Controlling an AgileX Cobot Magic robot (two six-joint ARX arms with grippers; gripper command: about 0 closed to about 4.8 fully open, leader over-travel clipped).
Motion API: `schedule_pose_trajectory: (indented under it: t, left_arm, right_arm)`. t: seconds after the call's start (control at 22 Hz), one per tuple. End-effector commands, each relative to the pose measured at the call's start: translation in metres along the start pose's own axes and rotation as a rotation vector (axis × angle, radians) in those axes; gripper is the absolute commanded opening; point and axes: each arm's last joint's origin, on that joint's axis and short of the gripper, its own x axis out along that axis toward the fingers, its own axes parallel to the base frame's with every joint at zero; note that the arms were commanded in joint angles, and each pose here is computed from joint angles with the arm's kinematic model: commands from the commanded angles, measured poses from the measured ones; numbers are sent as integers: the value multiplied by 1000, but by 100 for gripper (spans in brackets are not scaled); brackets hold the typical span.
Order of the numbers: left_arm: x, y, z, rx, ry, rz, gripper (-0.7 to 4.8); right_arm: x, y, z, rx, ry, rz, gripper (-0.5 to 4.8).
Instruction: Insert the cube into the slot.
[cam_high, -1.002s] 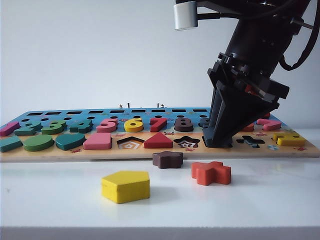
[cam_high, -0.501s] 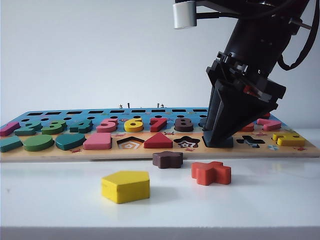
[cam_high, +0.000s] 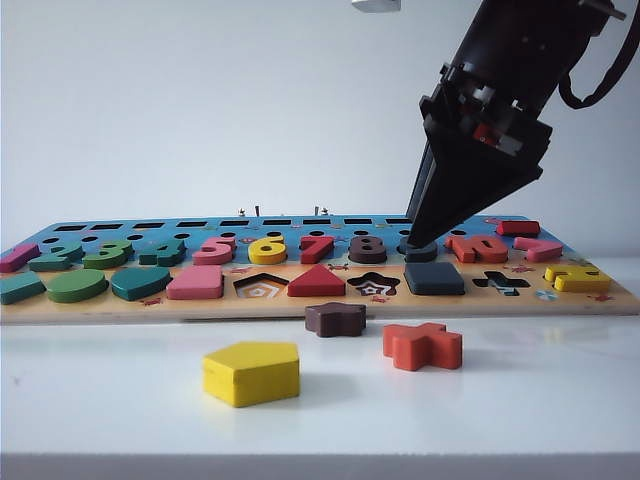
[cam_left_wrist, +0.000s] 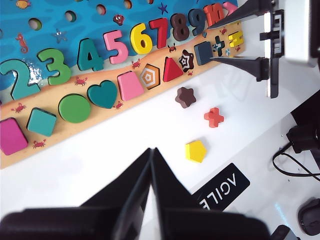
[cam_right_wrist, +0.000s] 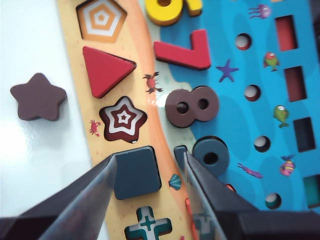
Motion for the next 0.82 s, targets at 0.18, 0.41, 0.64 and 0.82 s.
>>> schedule_pose_trajectory:
  t: [0.18, 0.41, 0.64, 0.82]
  left_arm:
    - [-1, -1, 2, 14, -16, -2, 17]
    - [-1, -1, 2, 14, -16, -2, 17]
    - [-1, -1, 2, 14, -16, -2, 17]
    - [-1, -1, 2, 14, -16, -2, 17]
  right_arm:
    - [-11, -2, 3, 93, -42, -31, 237]
    - [-21, -7, 9, 194, -128, -94, 194]
    - [-41, -16, 16, 402, -286, -177, 138]
    - [-69, -26, 19, 592, -474, -253, 50]
